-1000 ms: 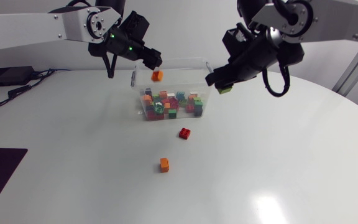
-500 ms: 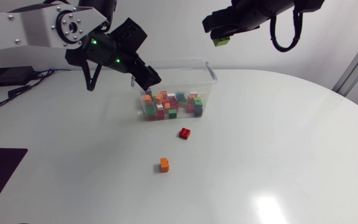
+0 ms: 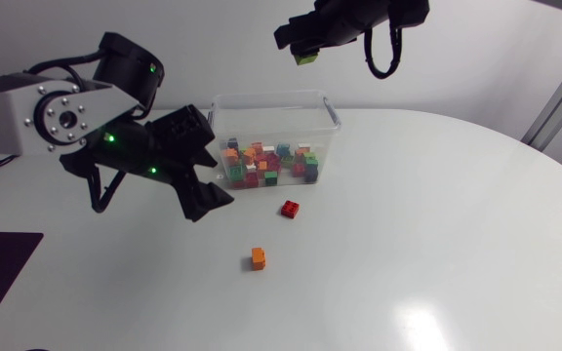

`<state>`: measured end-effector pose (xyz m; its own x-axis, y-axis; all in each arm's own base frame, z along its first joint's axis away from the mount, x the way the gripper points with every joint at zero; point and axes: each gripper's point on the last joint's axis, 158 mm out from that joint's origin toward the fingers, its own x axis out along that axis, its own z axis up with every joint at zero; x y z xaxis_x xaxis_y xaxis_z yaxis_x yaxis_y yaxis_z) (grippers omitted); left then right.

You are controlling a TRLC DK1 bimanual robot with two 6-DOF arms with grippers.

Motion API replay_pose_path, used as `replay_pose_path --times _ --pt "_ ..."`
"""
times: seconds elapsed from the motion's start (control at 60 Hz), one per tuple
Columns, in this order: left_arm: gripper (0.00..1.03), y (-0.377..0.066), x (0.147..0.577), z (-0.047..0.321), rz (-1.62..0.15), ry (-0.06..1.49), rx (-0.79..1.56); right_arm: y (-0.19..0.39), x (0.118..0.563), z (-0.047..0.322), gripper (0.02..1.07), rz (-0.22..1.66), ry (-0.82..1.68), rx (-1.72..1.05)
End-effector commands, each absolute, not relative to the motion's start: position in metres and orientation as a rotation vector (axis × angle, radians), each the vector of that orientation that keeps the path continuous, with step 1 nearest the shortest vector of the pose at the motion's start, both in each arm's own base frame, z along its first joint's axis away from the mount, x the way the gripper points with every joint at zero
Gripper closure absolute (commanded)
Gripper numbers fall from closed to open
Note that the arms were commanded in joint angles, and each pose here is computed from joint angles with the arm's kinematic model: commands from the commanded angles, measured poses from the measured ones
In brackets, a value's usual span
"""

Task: Place the duplo bricks in the container

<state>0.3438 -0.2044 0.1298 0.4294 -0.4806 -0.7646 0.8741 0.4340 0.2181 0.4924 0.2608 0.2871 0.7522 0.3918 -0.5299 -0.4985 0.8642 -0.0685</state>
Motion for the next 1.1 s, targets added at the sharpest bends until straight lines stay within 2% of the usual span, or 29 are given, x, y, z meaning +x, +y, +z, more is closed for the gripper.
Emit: replay_pose_path --times 0.0,0.483,0.55,0.633,0.683,0.85,1.083 --pt "0.05 -0.201 0.328 0.112 -0.971 0.693 0.699 0.269 0.505 0.279 0.7 0.502 0.518 -0.216" --pt "0.05 -0.208 0.294 0.065 -1.055 0.753 0.72 0.278 0.548 0.234 0.68 0.511 0.441 -0.234" --pt "0.05 -0.213 0.288 0.057 -1.082 0.765 0.733 0.278 0.556 0.225 0.54 0.508 0.446 -0.24" --pt "0.05 -0.217 0.287 0.05 -1.099 0.765 0.744 0.279 0.561 0.222 0.21 0.507 0.447 -0.242" --pt "0.05 -0.219 0.286 0.045 -1.113 0.772 0.748 0.278 0.561 0.222 0.14 0.504 0.447 -0.243" --pt "0.05 -0.221 0.285 0.021 -1.163 0.804 0.786 0.269 0.549 0.235 0.11 0.5 0.44 -0.248" --pt "0.05 -0.229 0.27 0.003 -1.282 0.796 0.828 0.24 0.502 0.258 0.11 0.524 0.435 -0.286"
